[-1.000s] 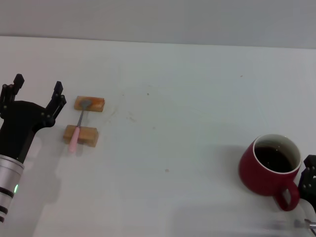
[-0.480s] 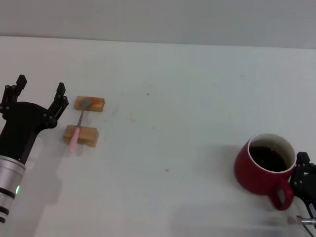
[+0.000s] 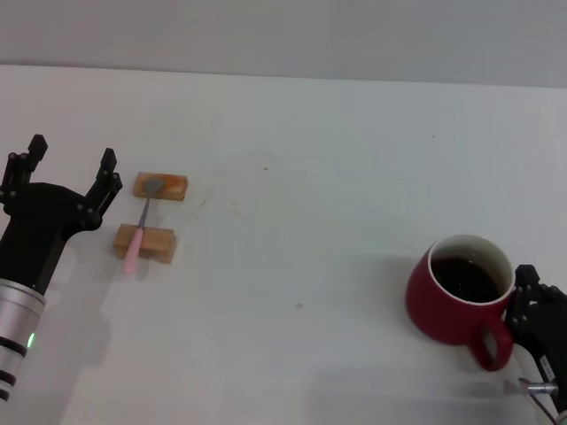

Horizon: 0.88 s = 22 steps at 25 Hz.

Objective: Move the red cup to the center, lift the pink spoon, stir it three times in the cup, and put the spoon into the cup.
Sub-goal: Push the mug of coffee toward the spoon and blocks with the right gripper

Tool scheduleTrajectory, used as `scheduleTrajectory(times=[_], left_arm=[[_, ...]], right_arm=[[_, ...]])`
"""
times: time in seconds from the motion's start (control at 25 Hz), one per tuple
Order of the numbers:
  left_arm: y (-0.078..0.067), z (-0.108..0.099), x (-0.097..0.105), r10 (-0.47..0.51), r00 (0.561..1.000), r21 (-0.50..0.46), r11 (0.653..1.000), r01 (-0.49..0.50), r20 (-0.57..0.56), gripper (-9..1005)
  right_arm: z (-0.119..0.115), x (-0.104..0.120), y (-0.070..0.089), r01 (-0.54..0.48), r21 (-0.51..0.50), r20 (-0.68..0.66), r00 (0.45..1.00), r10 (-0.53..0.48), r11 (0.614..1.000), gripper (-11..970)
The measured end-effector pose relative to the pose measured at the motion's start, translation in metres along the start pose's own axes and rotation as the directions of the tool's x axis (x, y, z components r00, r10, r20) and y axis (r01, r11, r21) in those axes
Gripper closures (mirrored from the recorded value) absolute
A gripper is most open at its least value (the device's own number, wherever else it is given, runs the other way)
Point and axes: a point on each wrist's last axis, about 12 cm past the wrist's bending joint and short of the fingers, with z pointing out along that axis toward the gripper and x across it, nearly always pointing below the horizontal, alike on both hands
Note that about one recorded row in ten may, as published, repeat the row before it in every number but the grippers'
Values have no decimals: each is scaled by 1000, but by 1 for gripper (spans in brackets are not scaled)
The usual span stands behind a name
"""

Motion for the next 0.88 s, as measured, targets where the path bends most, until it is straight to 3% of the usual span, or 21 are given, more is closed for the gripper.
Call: scheduleTrajectory(times=[0.88], left_arm=[[0,0,0,0,1000,-1,1000,0,0,134]], right_arm=[[22,-4,14,14,-102,-11,1000,-15,995,959]])
